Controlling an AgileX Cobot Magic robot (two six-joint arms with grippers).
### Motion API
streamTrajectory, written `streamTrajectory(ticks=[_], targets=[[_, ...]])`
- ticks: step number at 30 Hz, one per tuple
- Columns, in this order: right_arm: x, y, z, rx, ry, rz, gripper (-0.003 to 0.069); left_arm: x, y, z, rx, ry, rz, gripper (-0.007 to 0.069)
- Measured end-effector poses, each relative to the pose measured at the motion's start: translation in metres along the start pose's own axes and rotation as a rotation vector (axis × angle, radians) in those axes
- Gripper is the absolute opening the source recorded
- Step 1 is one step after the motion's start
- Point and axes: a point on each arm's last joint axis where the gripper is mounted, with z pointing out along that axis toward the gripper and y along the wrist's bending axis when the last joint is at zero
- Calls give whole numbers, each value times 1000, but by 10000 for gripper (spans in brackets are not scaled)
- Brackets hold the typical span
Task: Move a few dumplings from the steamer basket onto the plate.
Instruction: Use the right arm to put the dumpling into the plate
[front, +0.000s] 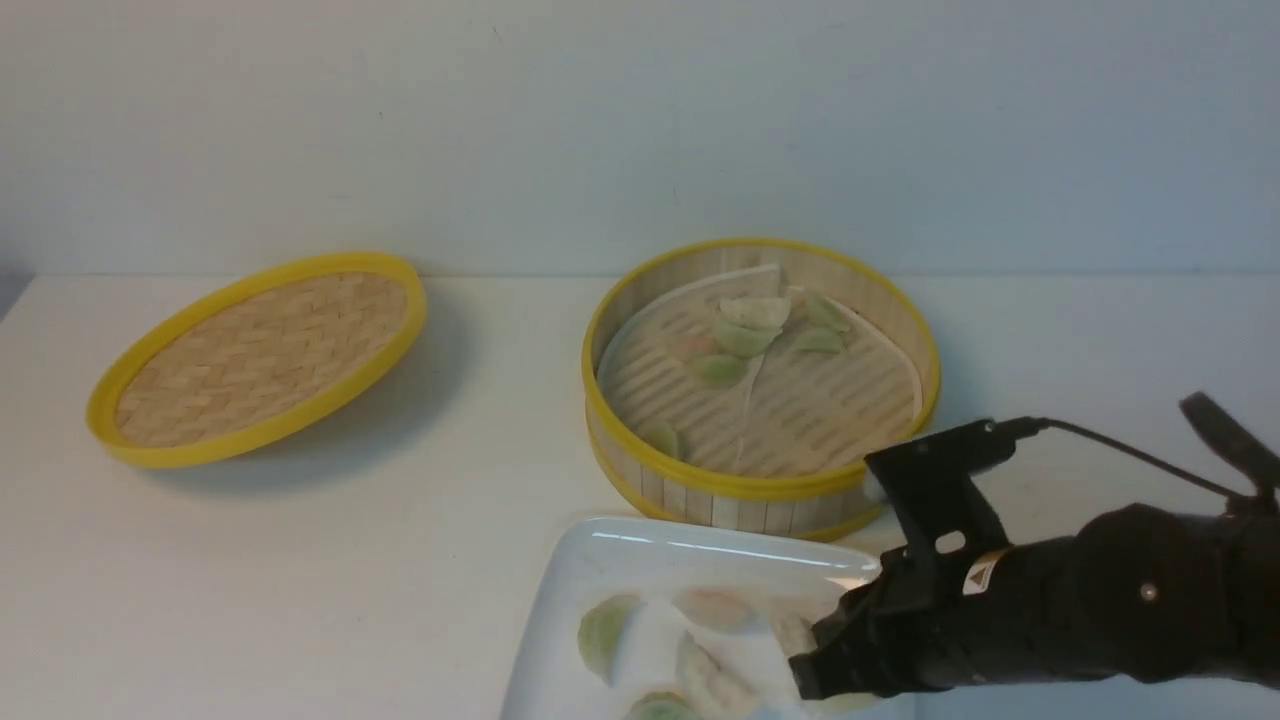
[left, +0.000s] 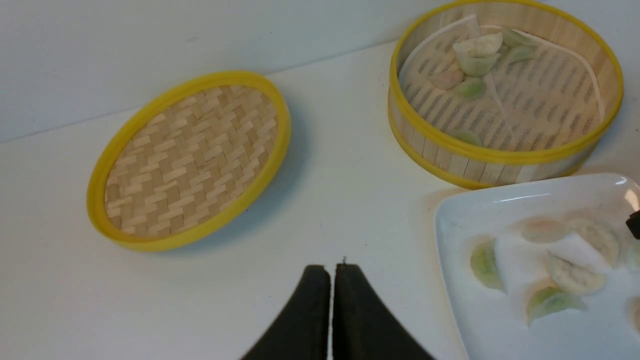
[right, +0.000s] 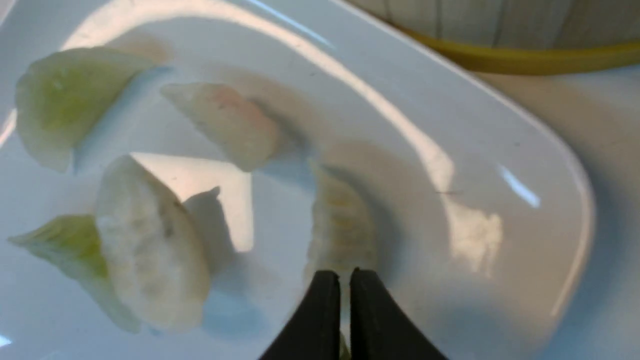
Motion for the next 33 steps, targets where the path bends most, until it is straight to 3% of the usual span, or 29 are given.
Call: streamTrajectory(ticks=[10,14,25,33], targets=[[5,4,14,9,19,-14,6,0,0,0,-1,0,1,-6],[4,4,15,9,22,-11,39,0,0,0,-2,0,1,-6],[6,6,13,-6,47,-10,328,0,0,0,-2,0,1,-6],[2,13,-12,-57,39,-22,375,0,0,0,-2,0,1,-6]])
